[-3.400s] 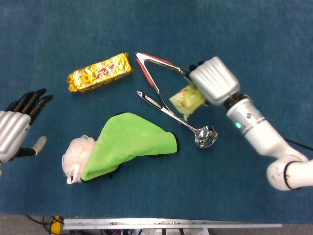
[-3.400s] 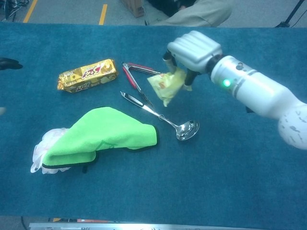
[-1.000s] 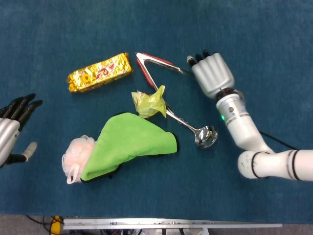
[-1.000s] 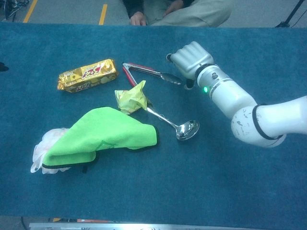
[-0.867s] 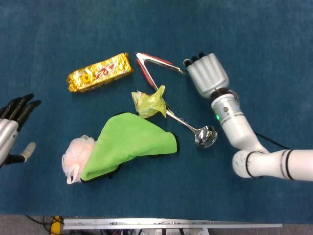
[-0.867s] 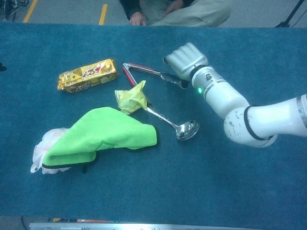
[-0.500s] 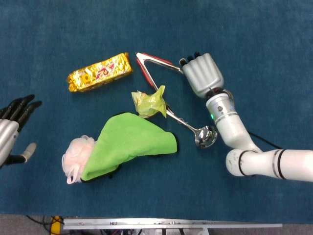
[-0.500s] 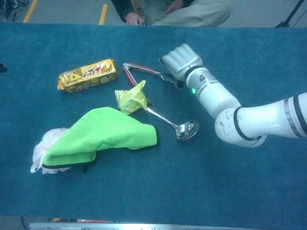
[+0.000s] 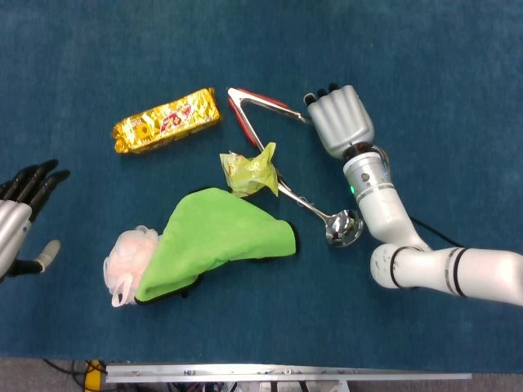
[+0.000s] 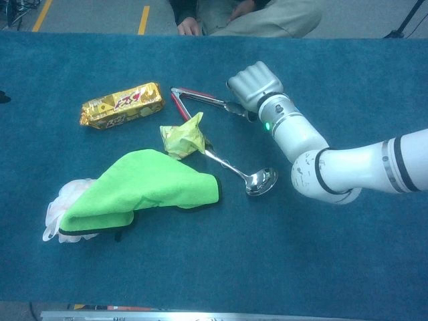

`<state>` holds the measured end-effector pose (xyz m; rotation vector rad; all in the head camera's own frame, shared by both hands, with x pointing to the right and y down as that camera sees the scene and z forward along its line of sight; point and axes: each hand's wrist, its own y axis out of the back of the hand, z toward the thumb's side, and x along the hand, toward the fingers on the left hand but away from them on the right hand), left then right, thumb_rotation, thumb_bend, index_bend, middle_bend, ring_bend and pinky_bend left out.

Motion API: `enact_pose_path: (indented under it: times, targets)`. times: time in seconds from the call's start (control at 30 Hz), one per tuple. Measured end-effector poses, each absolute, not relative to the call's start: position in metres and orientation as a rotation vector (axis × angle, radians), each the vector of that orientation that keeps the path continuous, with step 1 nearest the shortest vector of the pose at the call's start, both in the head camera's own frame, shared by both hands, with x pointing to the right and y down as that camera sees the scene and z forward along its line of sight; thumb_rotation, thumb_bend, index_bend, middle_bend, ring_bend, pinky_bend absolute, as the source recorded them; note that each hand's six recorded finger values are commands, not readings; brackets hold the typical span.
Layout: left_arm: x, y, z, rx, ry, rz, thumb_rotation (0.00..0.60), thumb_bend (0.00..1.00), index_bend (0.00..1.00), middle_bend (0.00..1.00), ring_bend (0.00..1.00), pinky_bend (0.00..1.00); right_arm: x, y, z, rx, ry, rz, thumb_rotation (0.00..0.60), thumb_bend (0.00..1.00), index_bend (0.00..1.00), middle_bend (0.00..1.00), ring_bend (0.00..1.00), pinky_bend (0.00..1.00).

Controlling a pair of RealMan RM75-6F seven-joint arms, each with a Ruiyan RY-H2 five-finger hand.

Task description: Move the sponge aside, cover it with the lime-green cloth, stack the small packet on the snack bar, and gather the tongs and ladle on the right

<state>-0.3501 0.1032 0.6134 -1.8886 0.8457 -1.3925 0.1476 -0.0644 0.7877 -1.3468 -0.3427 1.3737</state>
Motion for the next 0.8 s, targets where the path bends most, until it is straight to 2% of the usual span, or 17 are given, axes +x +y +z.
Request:
enact_pose_path:
  times: [0.3, 0.6, 0.8]
  targets:
    - [-0.353, 0.103, 0.614, -1.890, 0.852, -1.403, 0.600, 0.37, 0.00, 0.00, 0.00, 0.16, 0.145, -0.066, 0.798, -1.354, -0.346, 1.390, 0.600, 0.37, 0.37, 0.43, 0.36, 0.58]
    - [-0.356, 0.103, 0.616, -1.898, 0.858, -1.409, 0.600, 0.38, 0.00, 0.00, 0.00, 0.16, 0.139, -0.067, 0.803, -1.355, -0.367, 1.377, 0.600, 0.51, 0.52, 0.50, 0.45, 0.64]
    - [-0.356, 0.103, 0.616, -1.903, 0.856, -1.409, 0.600, 0.37, 0.00, 0.00, 0.00, 0.16, 0.143, -0.071, 0.804, -1.351, -0.394, 1.377, 0.600, 0.52, 0.58, 0.54, 0.50, 0.68]
